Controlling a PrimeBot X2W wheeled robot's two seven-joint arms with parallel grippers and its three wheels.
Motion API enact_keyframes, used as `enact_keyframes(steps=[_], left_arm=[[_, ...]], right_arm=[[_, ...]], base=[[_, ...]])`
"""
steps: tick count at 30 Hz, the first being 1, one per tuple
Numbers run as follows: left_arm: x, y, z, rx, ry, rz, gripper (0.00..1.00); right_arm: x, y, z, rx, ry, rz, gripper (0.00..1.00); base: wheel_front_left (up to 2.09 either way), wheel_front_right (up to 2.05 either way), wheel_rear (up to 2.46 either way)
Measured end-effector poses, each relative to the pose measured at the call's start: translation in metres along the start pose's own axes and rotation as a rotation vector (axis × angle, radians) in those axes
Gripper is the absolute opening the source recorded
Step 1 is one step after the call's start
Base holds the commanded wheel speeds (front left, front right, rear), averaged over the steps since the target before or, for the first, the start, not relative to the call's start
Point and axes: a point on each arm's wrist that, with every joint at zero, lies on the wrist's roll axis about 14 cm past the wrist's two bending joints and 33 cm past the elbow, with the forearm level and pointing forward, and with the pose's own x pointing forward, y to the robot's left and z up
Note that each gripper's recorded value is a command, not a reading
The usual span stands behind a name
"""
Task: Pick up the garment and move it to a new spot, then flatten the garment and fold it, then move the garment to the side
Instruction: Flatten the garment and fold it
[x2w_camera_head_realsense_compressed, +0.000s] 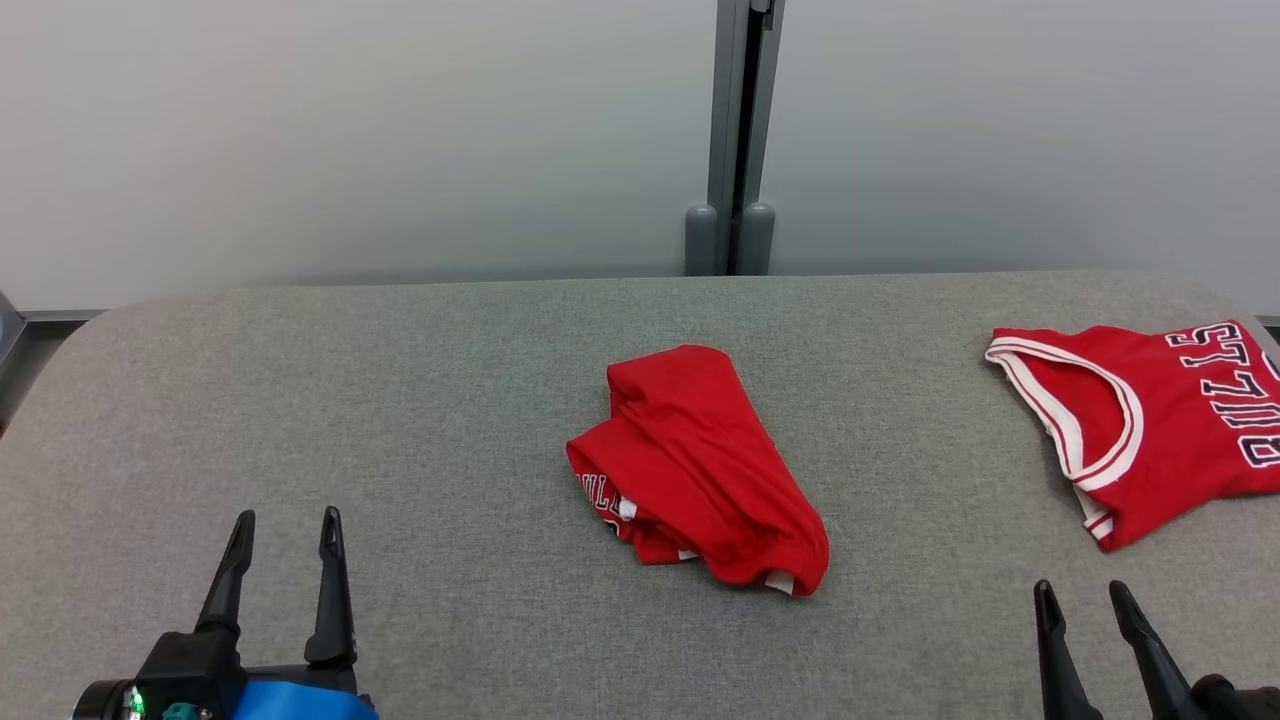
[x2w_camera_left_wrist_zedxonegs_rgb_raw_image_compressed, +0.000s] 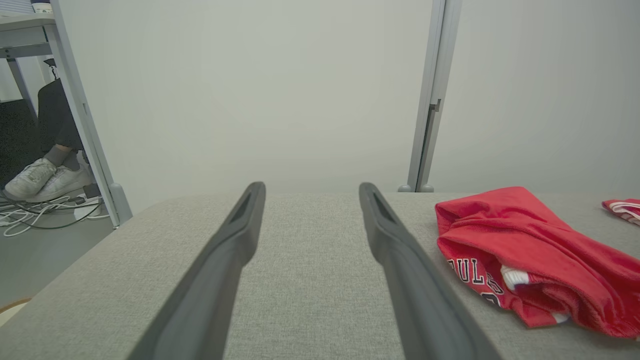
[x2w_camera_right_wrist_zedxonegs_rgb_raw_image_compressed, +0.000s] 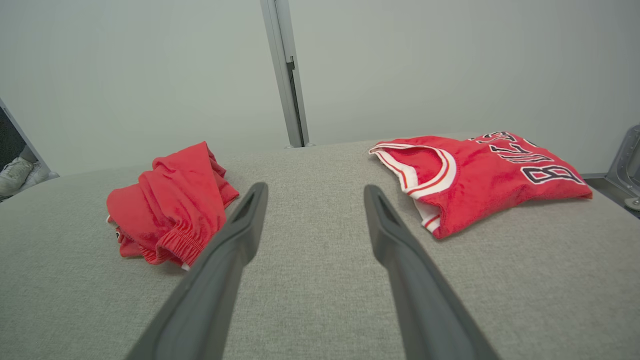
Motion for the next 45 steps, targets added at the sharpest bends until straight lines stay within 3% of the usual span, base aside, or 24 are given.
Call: enact_keyframes(steps=[8, 14, 19, 26, 33, 42, 43, 44, 45], left_arm=[[-0.001, 0.001, 0.001, -0.008, -0.004, 0.008, 1.0], [-0.001, 0.0, 0.0, -0.014, -0.002, 0.008, 1.0], [0.003, 0.0, 0.001, -0.024, -0.007, 0.012, 1.0], [0.005, 0.011, 0.001, -0.027, -0.007, 0.05, 1.0], [-0.002, 0.027, -0.007, -0.026, 0.02, 0.106, 1.0], [-0.007, 0.035, -0.014, -0.023, 0.045, 0.135, 1.0], [-0.006, 0.035, -0.015, -0.024, 0.046, 0.136, 1.0], [-0.006, 0.034, -0.015, -0.024, 0.047, 0.135, 1.0], [-0.005, 0.033, -0.015, -0.025, 0.046, 0.132, 1.0]], right_arm=[[0.006, 0.015, 0.001, 0.004, 0.0, 0.045, 1.0], [0.047, 0.066, 0.032, -0.01, -0.072, 0.197, 1.0], [0.082, 0.101, 0.031, -0.026, -0.046, 0.294, 1.0], [0.102, 0.117, -0.037, -0.063, 0.164, 0.338, 1.0], [0.094, 0.112, -0.107, -0.061, 0.358, 0.325, 1.0], [0.085, 0.11, -0.143, -0.022, 0.468, 0.31, 1.0], [0.085, 0.111, -0.144, -0.012, 0.469, 0.31, 0.44], [0.085, 0.112, -0.144, -0.004, 0.473, 0.308, 0.11], [0.086, 0.112, -0.144, 0.007, 0.472, 0.305, 0.0]], base=[[0.0, 0.0, 0.0], [0.0, 0.0, 0.0], [0.0, 0.0, 0.0], [0.0, 0.0, 0.0], [0.0, 0.0, 0.0], [0.0, 0.0, 0.0], [0.0, 0.0, 0.0], [0.0, 0.0, 0.0], [0.0, 0.0, 0.0]])
